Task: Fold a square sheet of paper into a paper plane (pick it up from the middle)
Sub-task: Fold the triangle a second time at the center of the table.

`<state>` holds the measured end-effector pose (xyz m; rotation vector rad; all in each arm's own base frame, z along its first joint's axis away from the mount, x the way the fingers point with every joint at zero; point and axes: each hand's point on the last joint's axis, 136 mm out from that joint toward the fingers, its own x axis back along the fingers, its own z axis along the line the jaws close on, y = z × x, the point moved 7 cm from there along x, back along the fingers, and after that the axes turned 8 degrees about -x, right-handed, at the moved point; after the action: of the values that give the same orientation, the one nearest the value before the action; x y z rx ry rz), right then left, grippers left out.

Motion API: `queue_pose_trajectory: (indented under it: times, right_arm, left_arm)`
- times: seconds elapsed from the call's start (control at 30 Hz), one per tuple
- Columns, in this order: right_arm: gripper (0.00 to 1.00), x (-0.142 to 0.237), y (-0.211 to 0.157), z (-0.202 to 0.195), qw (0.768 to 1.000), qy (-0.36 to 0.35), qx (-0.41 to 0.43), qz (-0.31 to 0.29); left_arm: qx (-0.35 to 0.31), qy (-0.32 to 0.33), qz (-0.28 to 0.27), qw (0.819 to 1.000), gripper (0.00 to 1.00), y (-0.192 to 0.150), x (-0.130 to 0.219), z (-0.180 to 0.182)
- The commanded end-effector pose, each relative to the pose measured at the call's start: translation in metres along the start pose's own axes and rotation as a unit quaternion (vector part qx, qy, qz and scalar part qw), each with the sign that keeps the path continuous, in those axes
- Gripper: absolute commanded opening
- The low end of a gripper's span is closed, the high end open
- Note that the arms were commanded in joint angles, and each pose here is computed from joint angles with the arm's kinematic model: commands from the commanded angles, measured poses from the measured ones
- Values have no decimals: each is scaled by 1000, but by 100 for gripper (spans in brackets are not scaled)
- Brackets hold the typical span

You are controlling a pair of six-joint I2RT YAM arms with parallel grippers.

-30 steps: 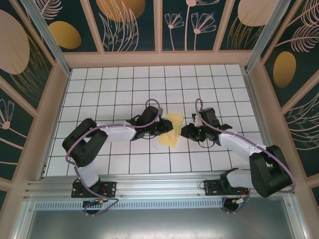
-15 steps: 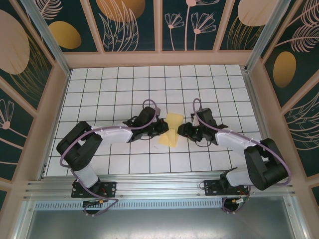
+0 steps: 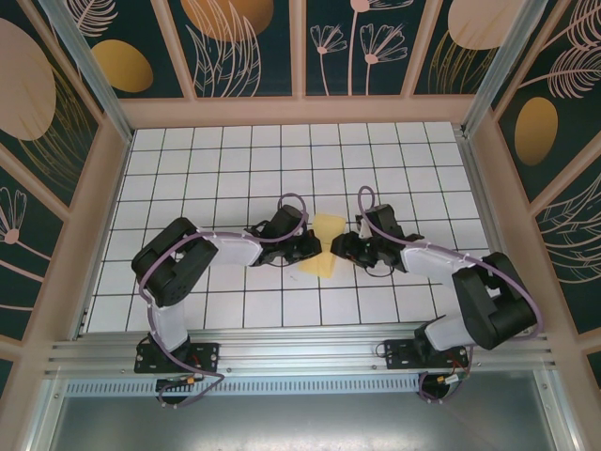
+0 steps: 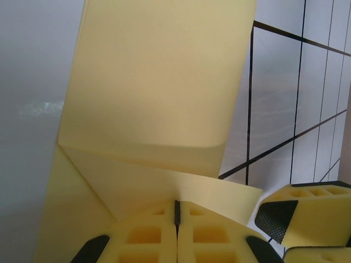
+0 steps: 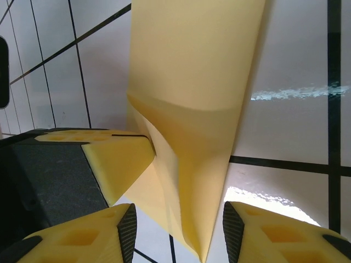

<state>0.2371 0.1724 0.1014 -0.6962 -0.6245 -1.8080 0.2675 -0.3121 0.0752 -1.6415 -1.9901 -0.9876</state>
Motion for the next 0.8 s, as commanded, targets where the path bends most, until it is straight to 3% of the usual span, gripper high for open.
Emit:
queue_pose_trajectory:
  times: [0.0, 0.3, 0.77]
  right_arm:
    - [49, -4, 7, 7, 1000, 4, 1, -10]
    - [51, -17, 14, 5, 1000, -4, -12, -10]
    - [48, -25, 16, 5, 1000, 7, -16, -1]
  left_arm:
    - [0, 9, 2, 1000, 7, 2, -5, 6]
    - [-2, 13, 10, 1000, 11, -2, -8, 11]
    - [-1, -8, -7, 1000, 26, 0, 2, 4]
